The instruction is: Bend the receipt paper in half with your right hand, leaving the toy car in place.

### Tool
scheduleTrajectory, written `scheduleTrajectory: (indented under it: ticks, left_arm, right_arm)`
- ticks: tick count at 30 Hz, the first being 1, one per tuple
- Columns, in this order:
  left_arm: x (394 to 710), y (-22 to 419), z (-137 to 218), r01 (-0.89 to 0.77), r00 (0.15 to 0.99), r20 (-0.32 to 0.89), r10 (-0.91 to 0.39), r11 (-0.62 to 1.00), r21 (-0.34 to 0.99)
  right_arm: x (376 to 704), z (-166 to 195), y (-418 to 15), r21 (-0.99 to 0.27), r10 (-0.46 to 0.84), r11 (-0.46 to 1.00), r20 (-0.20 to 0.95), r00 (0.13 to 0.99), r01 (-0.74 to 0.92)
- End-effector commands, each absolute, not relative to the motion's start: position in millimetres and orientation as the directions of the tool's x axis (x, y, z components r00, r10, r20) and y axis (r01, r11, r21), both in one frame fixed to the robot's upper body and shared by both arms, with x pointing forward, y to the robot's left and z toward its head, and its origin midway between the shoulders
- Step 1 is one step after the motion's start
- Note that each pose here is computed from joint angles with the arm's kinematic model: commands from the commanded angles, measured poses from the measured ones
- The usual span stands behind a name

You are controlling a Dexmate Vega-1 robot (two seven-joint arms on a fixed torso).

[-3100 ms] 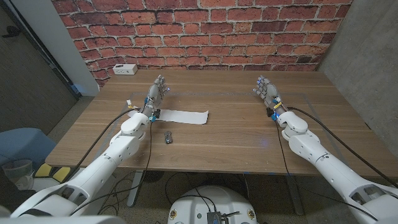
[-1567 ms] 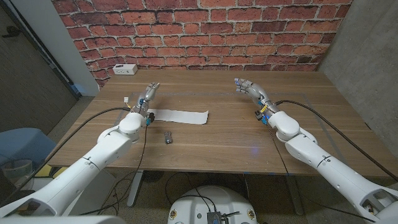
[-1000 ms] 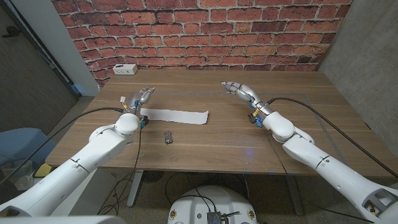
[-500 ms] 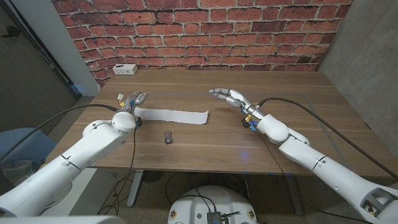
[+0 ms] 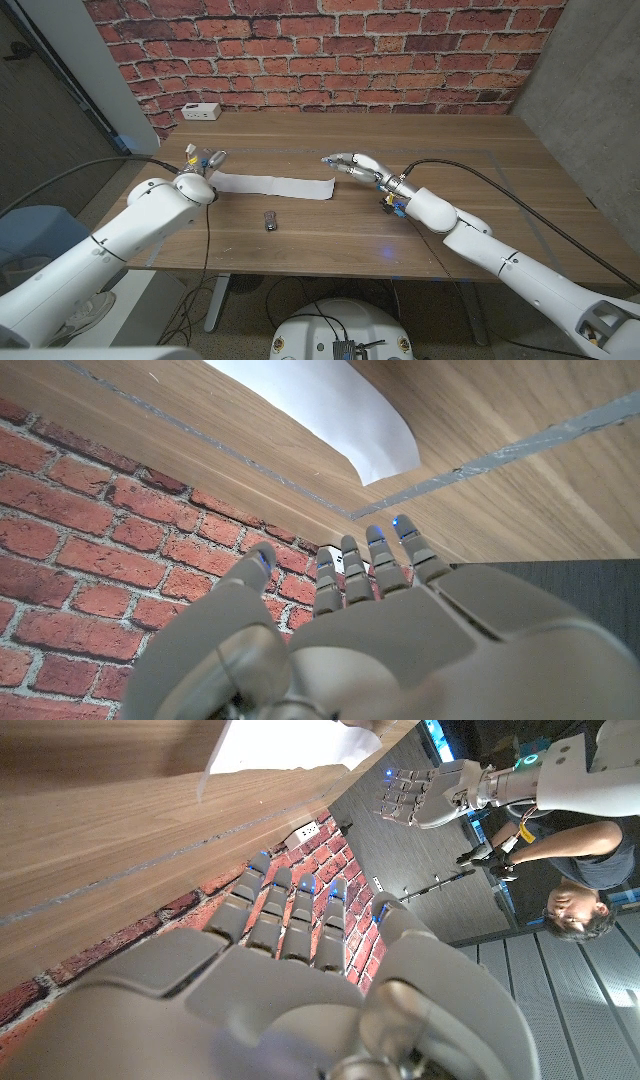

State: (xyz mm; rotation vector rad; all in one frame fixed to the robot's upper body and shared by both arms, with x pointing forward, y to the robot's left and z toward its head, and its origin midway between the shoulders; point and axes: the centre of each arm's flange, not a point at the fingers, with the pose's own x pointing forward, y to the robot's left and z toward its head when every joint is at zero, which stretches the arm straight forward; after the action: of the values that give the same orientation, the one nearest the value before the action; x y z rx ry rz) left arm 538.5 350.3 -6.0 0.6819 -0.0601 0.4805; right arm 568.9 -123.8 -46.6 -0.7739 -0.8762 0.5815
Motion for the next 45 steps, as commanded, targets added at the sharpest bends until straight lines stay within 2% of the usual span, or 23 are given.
scheduleTrajectory:
  ticks: [1,18,30,45]
  left_arm:
    - [530.1,362.9,2.6,-0.455,0.864,0.163,0.476,0.6,0.658]
    - [534.9,378.3,12.3,-0.454,0.827,0.143,0.544,0.496,0.74]
    - [534.8,385.6,17.0,-0.471,0.777,0.131,0.615,0.431,0.77]
    - [554.8,408.1,11.0,-0.45,0.77,0.045,0.637,0.492,0.746]
  right_arm:
    - [563.1,-55.5,-102.7,-0.856,0.778,0.507,0.404,0.482,-0.1]
    - [573.3,-61.0,-79.7,-0.92,0.805,0.385,0.372,0.462,0.069]
    - [584.4,-70.0,-69.3,-0.941,0.817,0.32,0.334,0.47,0.113]
    - [594.9,-78.7,-63.9,-0.953,0.823,0.279,0.3,0.483,0.115]
